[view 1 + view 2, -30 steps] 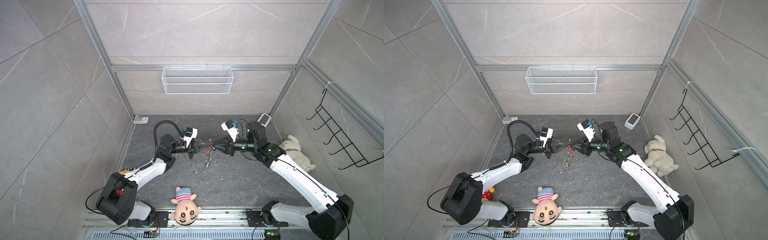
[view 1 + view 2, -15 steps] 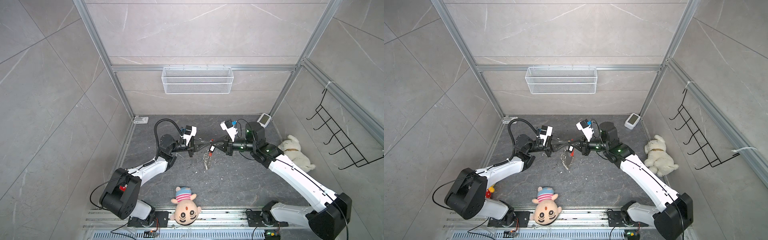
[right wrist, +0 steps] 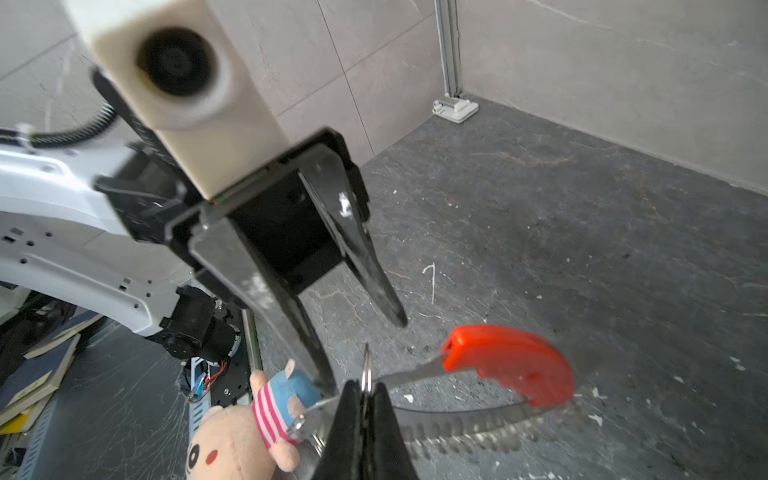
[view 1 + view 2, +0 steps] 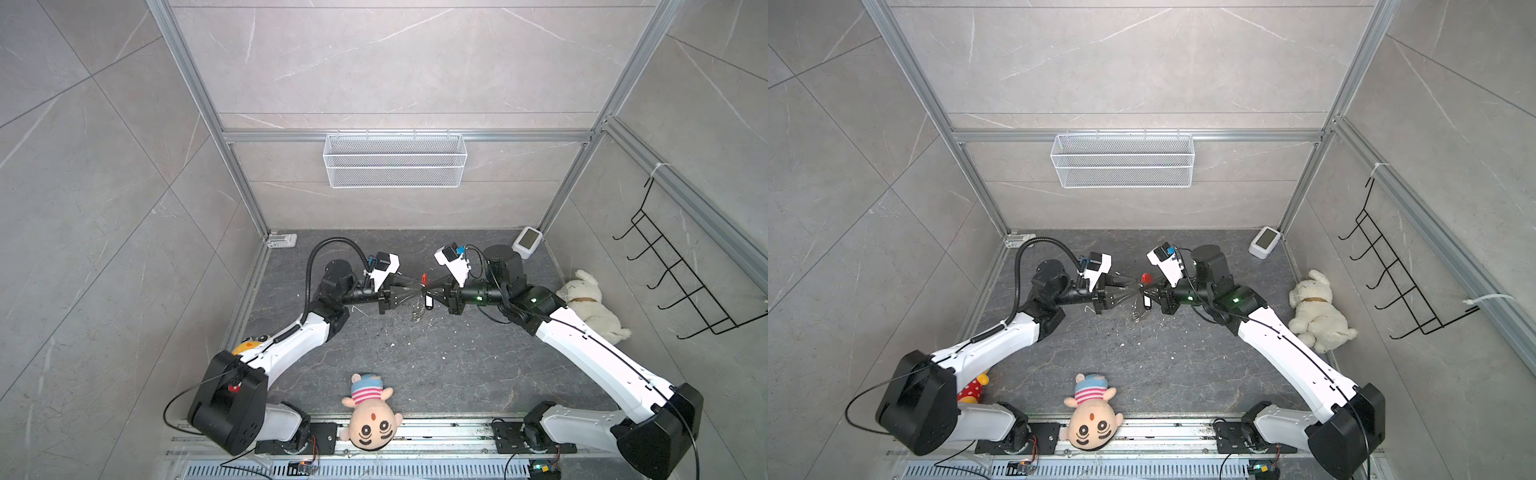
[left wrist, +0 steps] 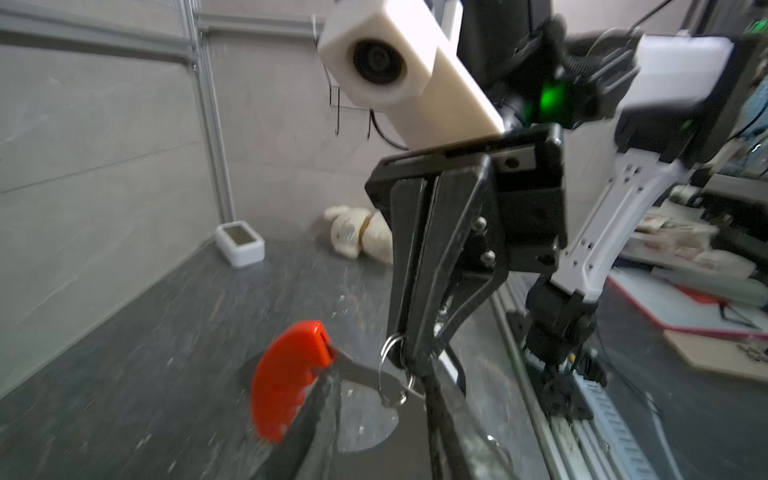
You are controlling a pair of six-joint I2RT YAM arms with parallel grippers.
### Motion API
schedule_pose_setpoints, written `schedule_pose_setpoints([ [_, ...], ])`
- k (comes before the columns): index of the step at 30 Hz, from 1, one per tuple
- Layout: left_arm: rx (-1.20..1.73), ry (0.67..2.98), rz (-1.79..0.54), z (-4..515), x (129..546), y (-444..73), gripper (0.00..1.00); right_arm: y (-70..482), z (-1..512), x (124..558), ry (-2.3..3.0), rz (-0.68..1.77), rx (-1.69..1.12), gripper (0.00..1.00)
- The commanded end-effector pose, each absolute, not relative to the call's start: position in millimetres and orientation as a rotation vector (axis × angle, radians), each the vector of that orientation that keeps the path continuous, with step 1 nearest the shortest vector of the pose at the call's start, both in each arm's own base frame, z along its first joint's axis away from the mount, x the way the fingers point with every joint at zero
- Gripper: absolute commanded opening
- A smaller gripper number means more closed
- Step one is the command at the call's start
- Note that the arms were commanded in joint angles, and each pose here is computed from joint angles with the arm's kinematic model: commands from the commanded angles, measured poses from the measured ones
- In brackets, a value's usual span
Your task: Put the keys on the keyring
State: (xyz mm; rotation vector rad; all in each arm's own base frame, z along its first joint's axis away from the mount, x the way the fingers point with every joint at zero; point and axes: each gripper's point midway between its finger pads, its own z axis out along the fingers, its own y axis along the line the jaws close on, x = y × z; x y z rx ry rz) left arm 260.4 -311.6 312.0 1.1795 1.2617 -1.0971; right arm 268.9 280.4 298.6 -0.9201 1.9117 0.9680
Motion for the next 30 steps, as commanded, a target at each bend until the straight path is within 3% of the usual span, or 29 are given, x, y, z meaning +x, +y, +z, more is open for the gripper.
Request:
schedule_pose_setpoints([
  [1,1.452,1.335,-0.795,293.2,252.9,-293.8,0.38,276.7,288.3,268.8,1.939,0.862,-1.011,0.00],
  [12,1.661,1.368,-0.854,279.8,240.1,-301.9,0.35,285.2,293.2,259.2,1.884,0.866,-1.075,0.00],
  [30,1.602,1.328,-0.783,309.9,247.5,-290.4,0.35,288.6,290.1,256.3,1.850,0.842,-1.115,0.00],
])
